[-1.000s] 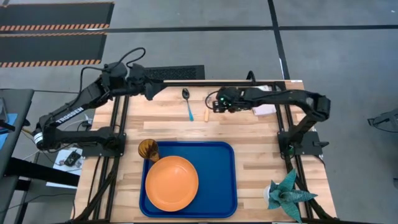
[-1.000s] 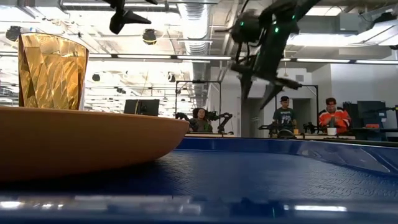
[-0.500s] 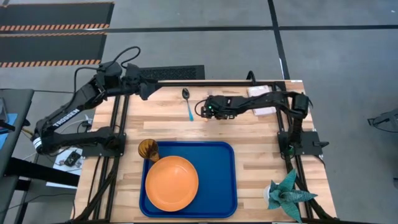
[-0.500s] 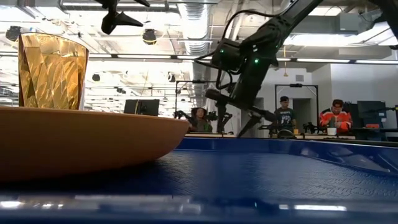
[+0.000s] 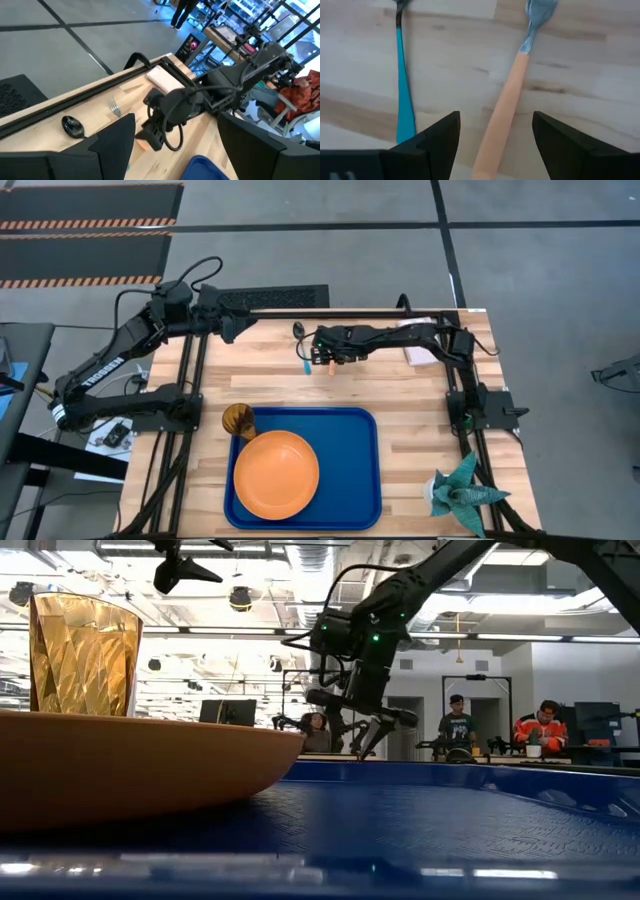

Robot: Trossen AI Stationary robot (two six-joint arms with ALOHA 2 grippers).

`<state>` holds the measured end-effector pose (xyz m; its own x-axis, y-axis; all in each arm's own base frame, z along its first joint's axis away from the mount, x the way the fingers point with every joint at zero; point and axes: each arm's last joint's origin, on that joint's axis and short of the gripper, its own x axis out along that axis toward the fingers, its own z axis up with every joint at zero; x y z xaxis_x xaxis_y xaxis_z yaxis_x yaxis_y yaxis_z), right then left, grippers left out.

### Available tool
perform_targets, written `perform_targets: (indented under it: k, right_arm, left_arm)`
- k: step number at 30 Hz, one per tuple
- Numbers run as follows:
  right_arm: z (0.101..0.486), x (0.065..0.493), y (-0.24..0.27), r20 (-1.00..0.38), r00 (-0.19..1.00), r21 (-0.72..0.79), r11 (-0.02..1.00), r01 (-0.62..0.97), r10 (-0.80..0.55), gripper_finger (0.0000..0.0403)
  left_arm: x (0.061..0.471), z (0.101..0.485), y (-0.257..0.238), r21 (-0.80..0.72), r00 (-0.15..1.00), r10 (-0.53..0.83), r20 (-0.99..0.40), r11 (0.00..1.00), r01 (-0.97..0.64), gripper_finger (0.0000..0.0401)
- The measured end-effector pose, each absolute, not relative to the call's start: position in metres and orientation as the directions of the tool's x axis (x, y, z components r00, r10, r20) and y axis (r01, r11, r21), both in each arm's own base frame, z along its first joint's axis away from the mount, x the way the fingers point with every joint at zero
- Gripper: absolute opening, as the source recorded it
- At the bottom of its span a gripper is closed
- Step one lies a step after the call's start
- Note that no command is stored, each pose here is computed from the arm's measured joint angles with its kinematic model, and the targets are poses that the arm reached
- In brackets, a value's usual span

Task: Pick and place plate/cup/fork/spoon on tray
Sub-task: Put the orange fork on the blue tray to the right of the orange plate

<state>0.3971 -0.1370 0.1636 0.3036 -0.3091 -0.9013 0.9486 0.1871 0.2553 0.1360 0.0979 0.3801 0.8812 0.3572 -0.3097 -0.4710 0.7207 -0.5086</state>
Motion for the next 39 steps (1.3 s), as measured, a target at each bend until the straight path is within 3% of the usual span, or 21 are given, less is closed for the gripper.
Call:
perform_targets:
  k: [15, 18, 25, 29, 39]
  right_arm:
    - [0.138, 0.405, -0.137, -0.925, 0.283, 0.256, 0.134, 0.957, -0.255, 0.0265]
    - [0.138, 0.404, -0.135, -0.931, 0.264, 0.242, 0.113, 0.964, -0.254, 0.0234]
    - [0.135, 0.402, -0.135, -0.939, 0.251, 0.222, 0.145, 0.964, -0.233, 0.0097]
    - [0.136, 0.403, -0.134, -0.939, 0.259, 0.223, 0.172, 0.959, -0.226, 0.0041]
    - [0.167, 0.392, -0.132, -0.937, 0.299, 0.272, 0.162, 0.949, -0.179, 0.0037]
  left_arm:
    - [0.136, 0.380, 0.099, -0.487, 0.871, 0.376, -0.315, 0.724, -0.489, 0.0270]
    - [0.136, 0.379, 0.099, -0.486, 0.867, 0.377, -0.324, 0.720, -0.495, 0.0270]
    - [0.135, 0.379, 0.099, -0.486, 0.866, 0.378, -0.326, 0.719, -0.497, 0.0270]
    - [0.135, 0.378, 0.099, -0.485, 0.864, 0.380, -0.331, 0.717, -0.501, 0.0270]
    - [0.135, 0.378, 0.098, -0.483, 0.863, 0.379, -0.335, 0.717, -0.503, 0.0270]
